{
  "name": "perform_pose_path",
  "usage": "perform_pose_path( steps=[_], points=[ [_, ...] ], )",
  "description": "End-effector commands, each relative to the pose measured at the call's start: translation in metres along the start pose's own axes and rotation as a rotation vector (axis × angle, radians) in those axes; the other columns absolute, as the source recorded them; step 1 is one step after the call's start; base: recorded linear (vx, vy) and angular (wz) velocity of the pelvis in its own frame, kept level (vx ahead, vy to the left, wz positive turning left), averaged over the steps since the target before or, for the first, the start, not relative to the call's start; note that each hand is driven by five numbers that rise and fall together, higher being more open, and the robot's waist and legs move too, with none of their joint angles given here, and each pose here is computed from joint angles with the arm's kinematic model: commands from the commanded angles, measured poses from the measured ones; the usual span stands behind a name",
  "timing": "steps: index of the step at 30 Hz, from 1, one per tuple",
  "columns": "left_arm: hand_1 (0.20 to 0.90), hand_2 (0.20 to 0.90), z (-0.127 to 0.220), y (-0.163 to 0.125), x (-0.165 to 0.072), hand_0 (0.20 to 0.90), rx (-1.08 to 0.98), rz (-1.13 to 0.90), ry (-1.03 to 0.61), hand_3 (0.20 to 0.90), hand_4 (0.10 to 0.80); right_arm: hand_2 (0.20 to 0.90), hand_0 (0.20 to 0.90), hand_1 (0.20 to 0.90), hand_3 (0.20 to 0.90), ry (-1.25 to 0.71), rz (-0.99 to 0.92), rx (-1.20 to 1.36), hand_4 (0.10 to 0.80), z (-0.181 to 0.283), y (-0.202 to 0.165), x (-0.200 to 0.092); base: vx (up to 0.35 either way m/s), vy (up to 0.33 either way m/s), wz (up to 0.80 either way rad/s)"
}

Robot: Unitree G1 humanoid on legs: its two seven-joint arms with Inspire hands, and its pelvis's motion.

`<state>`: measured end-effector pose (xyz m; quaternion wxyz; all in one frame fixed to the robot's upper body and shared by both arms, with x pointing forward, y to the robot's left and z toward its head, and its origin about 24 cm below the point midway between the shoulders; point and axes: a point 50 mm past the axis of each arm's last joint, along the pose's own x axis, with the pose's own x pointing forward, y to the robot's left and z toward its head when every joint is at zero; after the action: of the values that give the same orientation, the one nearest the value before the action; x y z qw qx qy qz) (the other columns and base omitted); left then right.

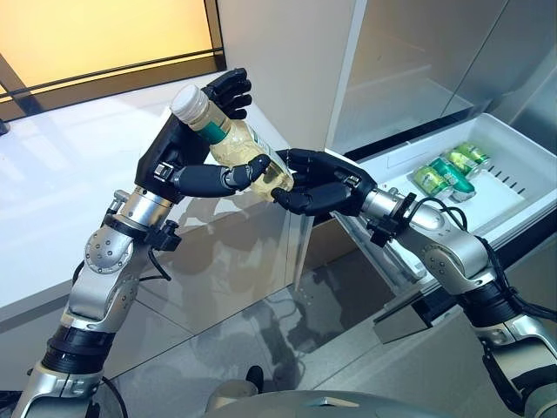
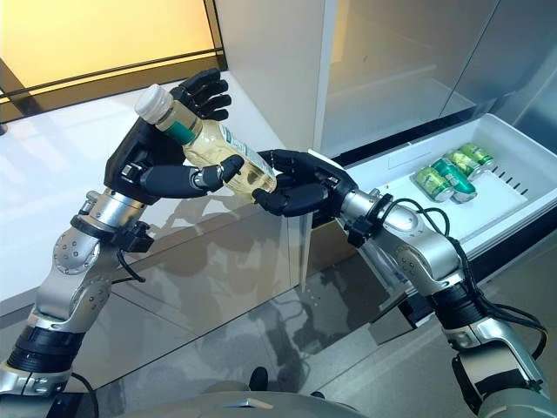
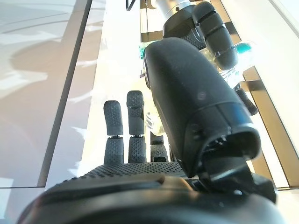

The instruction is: Put drinks into fridge and close the fridge

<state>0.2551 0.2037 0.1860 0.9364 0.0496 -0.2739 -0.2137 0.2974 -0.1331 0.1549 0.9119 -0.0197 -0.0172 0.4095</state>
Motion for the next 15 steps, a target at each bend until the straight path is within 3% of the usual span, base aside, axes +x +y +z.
perform_pose_path(
  steps=[1, 14, 15],
  points=[
    [0.9, 0.9, 0.038, 0.051, -0.01, 0.9, 0.168, 0.231, -0.146, 0.9, 0.8, 0.3, 0.3, 0.3, 0.2, -0.499, 0.1, -0.176, 0.1, 0.1, 0.01, -0.01, 0.0, 0.0, 0.0],
    [0.9, 0.9, 0.03, 0.033, -0.004, 0.9, -0.084, 0.139, -0.199, 0.9, 0.8, 0.3, 0.3, 0.3, 0.2, -0.488, 0.096, -0.164, 0.1, 0.097, 0.012, -0.006, -0.003, 0.0, 0.01],
    [0.592, 0.592, 0.03, 0.031, -0.003, 0.592, -0.101, 0.136, -0.21, 0.54, 0.44, 0.3, 0.3, 0.3, 0.2, -0.486, 0.098, -0.162, 0.1, 0.097, 0.012, -0.005, 0.0, 0.0, 0.0]
  ],
)
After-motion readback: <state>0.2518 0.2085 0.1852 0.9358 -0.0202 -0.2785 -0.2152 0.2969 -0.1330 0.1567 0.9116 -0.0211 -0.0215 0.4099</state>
